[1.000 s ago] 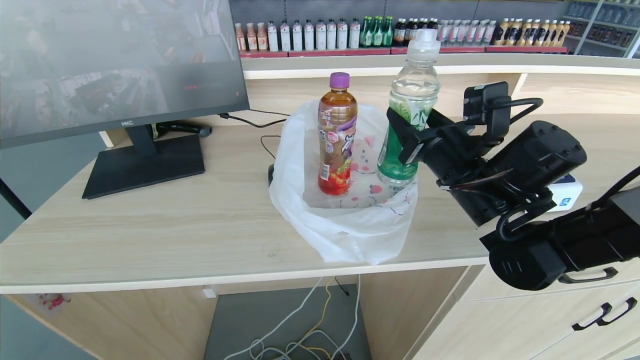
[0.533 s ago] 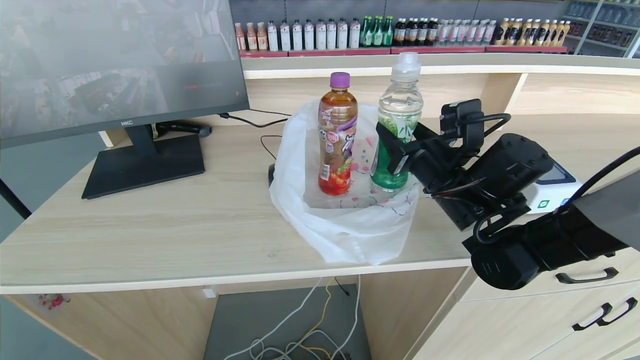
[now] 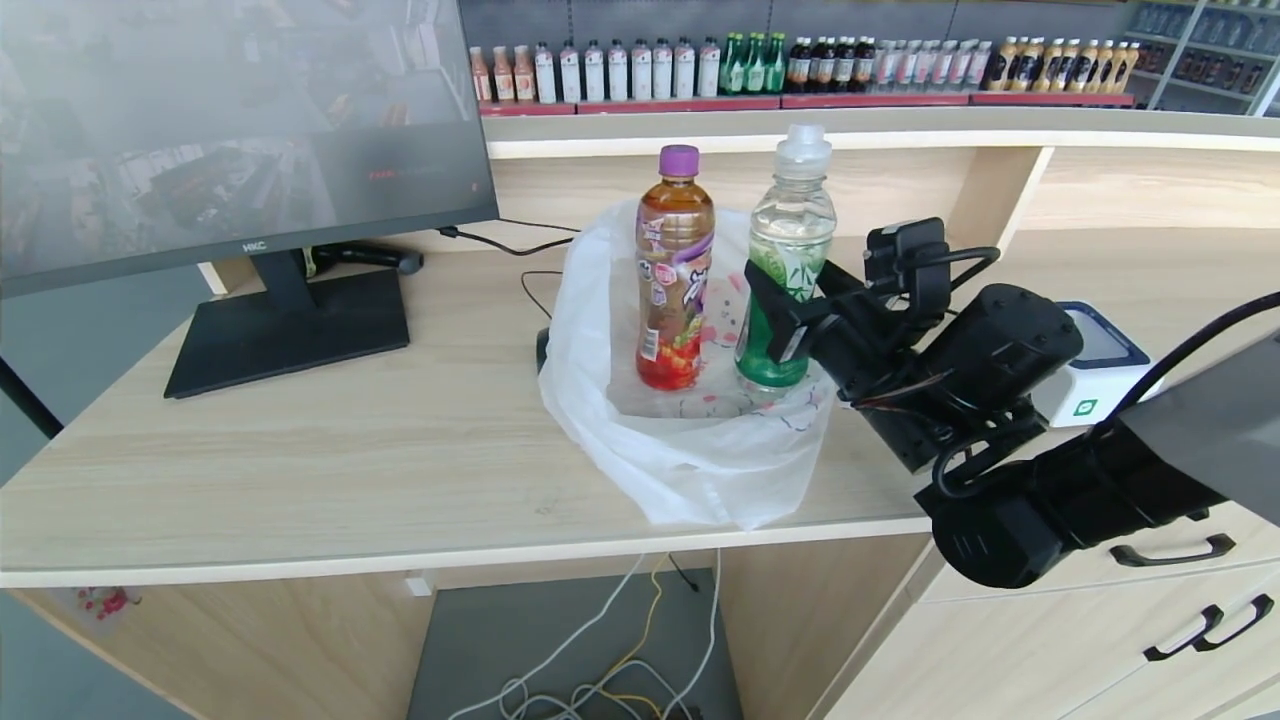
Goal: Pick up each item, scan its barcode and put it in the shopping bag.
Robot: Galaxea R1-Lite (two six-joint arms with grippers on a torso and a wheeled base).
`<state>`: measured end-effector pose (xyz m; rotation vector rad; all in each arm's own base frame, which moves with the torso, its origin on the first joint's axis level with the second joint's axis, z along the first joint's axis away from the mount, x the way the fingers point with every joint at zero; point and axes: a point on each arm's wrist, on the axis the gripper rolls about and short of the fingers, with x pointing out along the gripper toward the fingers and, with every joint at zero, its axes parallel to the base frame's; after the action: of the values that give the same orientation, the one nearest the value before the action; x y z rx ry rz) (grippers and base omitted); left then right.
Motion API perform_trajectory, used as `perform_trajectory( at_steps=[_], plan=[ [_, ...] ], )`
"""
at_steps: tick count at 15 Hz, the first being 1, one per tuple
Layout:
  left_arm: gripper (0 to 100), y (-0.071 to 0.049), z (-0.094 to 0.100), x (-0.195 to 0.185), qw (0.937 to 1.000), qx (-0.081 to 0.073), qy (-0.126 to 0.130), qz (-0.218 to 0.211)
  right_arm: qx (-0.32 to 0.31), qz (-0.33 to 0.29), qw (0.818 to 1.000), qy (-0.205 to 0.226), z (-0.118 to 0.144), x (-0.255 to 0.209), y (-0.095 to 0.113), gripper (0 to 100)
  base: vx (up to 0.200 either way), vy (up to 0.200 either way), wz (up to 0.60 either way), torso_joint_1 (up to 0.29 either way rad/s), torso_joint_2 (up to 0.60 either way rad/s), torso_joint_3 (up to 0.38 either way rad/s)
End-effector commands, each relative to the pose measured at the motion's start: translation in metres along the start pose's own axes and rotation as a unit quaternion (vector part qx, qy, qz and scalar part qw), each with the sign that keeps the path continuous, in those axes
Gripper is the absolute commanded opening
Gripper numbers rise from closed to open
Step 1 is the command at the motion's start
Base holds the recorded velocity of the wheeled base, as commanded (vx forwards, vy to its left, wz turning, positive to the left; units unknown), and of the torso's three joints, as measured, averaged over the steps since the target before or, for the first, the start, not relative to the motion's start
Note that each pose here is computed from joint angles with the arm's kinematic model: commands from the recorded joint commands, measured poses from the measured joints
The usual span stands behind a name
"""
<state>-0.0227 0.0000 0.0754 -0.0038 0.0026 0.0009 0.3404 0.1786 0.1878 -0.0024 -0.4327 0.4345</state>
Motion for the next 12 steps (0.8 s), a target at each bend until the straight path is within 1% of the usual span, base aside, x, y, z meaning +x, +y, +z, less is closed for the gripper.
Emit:
perform_trajectory(
  at_steps=[1, 3, 6, 12],
  plan=[
    [100, 0.000, 0.000, 0.000, 1.0000, 0.000, 0.000, 0.000, 0.000, 0.001, 1.000, 0.005, -0.002, -0.001, 0.001, 0, 0.000, 0.000, 0.00, 0.000, 0.00, 0.000],
    [100, 0.000, 0.000, 0.000, 1.0000, 0.000, 0.000, 0.000, 0.001, 0.001, 1.000, 0.005, -0.002, -0.002, 0.001, 0, 0.000, 0.000, 0.00, 0.000, 0.00, 0.000],
    [100, 0.000, 0.000, 0.000, 1.0000, 0.000, 0.000, 0.000, 0.004, 0.009, 1.000, 0.015, -0.006, -0.009, 0.007, 0, 0.000, 0.000, 0.00, 0.000, 0.00, 0.000],
    [100, 0.000, 0.000, 0.000, 1.0000, 0.000, 0.000, 0.000, 0.004, 0.010, 1.000, 0.017, -0.005, -0.011, 0.007, 0, 0.000, 0.000, 0.00, 0.000, 0.00, 0.000]
  ],
)
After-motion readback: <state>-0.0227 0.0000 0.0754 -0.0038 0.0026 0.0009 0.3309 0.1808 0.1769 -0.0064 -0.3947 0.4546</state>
